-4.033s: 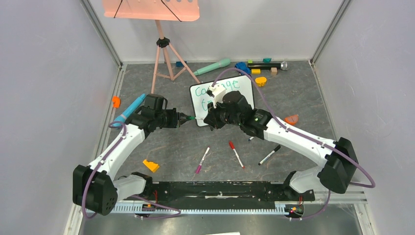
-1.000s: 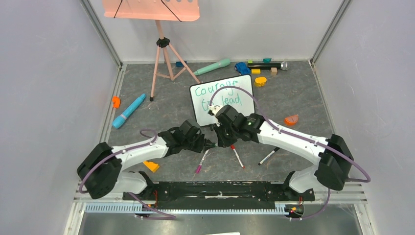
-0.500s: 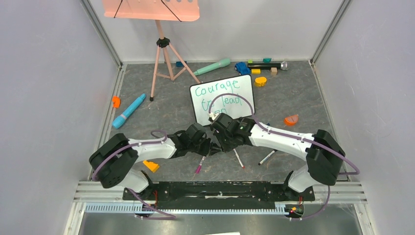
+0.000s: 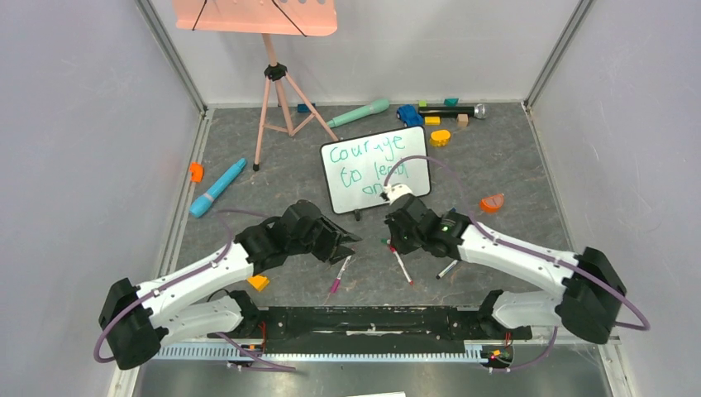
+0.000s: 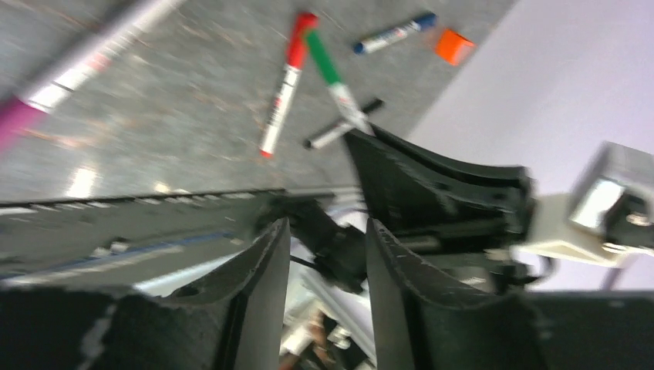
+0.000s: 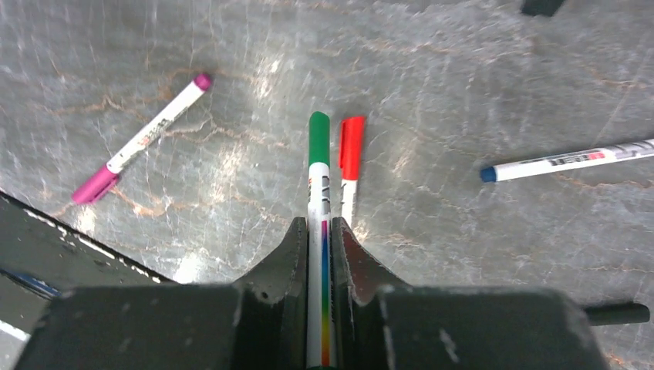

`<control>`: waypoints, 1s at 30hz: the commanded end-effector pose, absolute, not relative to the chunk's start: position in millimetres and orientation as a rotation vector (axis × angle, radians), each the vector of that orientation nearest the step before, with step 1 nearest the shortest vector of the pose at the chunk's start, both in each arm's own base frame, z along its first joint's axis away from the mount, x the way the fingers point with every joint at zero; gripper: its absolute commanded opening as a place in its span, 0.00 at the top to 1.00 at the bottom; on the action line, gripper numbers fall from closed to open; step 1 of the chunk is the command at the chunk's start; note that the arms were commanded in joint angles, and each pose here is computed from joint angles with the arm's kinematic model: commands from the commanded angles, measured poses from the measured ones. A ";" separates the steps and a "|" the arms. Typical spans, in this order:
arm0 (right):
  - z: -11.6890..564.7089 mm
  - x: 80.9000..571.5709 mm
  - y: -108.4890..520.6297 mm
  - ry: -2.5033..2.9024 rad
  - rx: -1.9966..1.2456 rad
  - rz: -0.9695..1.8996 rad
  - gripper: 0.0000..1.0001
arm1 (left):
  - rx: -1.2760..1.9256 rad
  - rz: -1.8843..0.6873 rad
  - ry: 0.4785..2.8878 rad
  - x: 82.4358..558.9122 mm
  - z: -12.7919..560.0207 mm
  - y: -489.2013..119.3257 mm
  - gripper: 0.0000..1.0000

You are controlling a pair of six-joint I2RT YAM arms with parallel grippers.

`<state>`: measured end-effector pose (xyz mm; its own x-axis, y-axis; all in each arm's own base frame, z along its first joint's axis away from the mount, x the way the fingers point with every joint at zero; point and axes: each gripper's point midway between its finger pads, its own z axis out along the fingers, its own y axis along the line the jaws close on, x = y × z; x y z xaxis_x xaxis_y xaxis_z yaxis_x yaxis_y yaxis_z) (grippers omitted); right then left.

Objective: Write a sentence on the whiteboard
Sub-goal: Place the whiteboard marker at the center of the board.

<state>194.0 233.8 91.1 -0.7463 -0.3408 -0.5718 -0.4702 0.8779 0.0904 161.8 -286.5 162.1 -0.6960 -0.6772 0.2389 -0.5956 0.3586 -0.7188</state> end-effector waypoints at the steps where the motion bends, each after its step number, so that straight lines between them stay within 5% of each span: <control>1: 114.9 216.7 238.9 2.333 -0.436 0.463 1.00 | -0.736 -0.866 2.570 160.6 136.6 -239.0 0.49; 5: 115.6 228.4 241.5 2.288 -0.335 0.596 0.91 | -0.473 -0.671 2.522 171.6 140.6 -214.3 0.37; 8: 109.0 236.7 238.0 2.316 -0.250 0.646 0.41 | -0.339 -0.599 2.465 180.9 146.9 -204.8 0.28; 12: 112.0 243.5 218.2 2.301 -0.137 0.592 0.08 | -0.184 -0.522 2.380 190.9 158.6 -192.4 0.07; 14: 117.1 245.8 204.8 2.274 -0.116 0.545 0.05 | -0.109 -0.479 2.326 195.3 165.7 -183.9 0.00; 22: 138.1 263.3 125.5 2.127 0.039 0.184 0.05 | 0.080 -0.309 2.039 217.5 186.5 -147.7 0.00; 30: 162.9 276.0 45.2 1.850 0.222 -0.047 0.09 | 0.069 -0.039 2.012 250.0 156.6 -112.9 0.00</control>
